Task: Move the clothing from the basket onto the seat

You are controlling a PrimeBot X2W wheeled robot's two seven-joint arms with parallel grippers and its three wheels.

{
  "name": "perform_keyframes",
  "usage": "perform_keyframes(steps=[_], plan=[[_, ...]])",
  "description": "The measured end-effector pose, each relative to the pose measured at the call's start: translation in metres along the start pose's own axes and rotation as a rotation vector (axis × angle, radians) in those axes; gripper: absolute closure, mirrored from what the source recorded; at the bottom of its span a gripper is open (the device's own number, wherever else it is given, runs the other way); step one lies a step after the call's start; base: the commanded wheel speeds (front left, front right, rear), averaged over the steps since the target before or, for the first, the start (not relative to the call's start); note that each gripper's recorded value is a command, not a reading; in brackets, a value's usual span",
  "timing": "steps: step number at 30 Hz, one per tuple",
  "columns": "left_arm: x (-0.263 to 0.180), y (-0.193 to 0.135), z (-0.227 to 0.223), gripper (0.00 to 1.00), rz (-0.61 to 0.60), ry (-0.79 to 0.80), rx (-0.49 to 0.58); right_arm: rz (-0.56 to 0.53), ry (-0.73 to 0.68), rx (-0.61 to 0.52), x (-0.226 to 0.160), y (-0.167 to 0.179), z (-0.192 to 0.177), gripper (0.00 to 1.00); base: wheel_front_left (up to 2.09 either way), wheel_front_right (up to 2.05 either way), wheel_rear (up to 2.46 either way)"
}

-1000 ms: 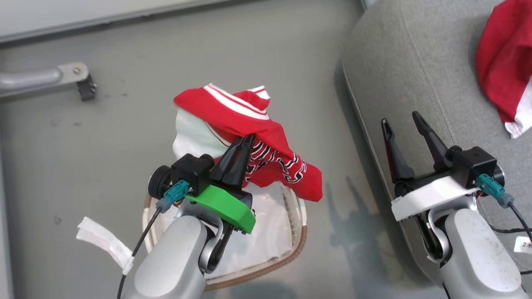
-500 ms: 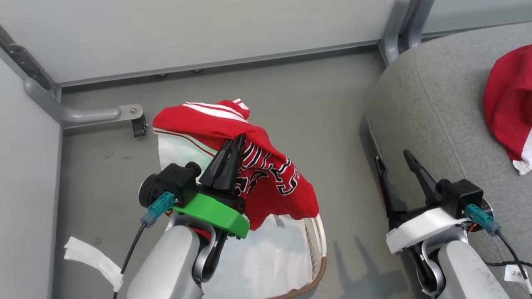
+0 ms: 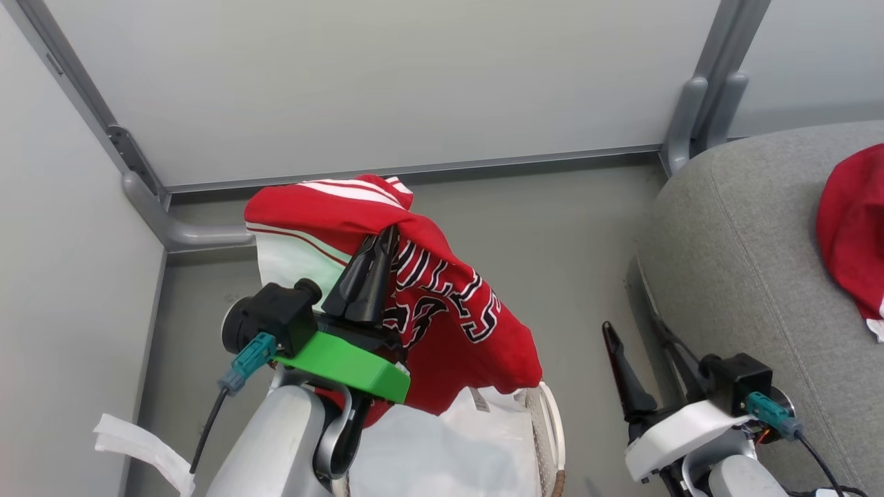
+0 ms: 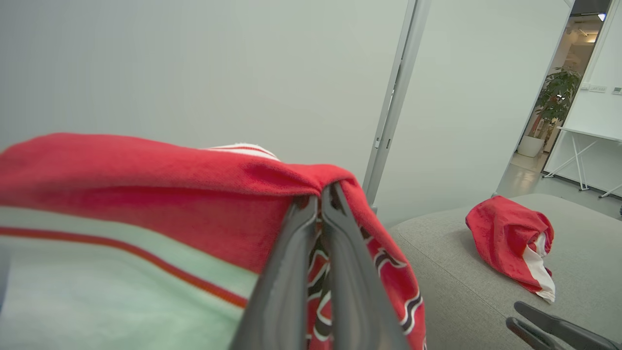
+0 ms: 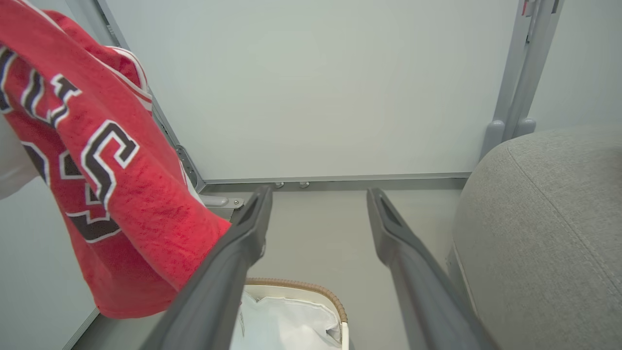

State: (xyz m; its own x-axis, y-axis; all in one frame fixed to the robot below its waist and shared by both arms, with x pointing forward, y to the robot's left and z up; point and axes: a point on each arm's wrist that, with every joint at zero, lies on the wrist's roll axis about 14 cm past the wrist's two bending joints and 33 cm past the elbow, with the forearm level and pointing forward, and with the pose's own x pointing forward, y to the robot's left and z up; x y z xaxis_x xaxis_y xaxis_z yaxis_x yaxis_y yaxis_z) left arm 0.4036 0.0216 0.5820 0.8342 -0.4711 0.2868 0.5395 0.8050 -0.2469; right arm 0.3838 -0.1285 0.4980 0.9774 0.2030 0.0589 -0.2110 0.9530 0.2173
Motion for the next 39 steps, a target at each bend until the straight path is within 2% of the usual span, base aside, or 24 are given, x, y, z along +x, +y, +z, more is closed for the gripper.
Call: perform_keyframes(steps=[5,8,16,21,27,28,30,39], plan=[[-0.005,-0.001,0.01,1.0,0.002,-0.024,0.015,0.155,0.001,-0.003,0.004,0.049,0.0,0.0,0.0,0.0,0.0],[-0.006,-0.001,0.011,1.0,0.005,-0.024,0.017,0.271,-0.044,-0.015,0.013,0.083,0.016,0.0,0.0,0.0,0.0],[-0.01,-0.002,0.009,1.0,0.004,-0.017,0.01,0.477,-0.08,-0.07,0.03,0.141,0.032,0.0,0.0,0.0,0.0],[-0.013,-0.007,0.009,1.0,-0.005,-0.014,-0.001,0.538,-0.072,-0.124,0.04,0.157,0.031,0.0,0.0,0.0,0.0],[-0.017,-0.021,0.009,1.0,-0.037,-0.013,-0.044,0.562,-0.035,-0.135,0.048,0.169,0.019,0.0,0.0,0.0,0.0],[-0.017,-0.022,0.009,1.0,-0.039,-0.012,-0.045,0.567,-0.026,-0.134,0.049,0.171,0.016,0.15,0.0,0.0,0.0],[-0.019,-0.022,0.009,1.0,-0.036,-0.014,-0.051,0.579,-0.006,-0.133,0.05,0.175,0.01,1.0,0.0,0.0,0.0],[-0.02,-0.016,0.007,1.0,-0.018,-0.006,-0.069,0.568,0.033,-0.078,0.054,0.177,-0.002,1.0,0.0,0.0,0.0]])
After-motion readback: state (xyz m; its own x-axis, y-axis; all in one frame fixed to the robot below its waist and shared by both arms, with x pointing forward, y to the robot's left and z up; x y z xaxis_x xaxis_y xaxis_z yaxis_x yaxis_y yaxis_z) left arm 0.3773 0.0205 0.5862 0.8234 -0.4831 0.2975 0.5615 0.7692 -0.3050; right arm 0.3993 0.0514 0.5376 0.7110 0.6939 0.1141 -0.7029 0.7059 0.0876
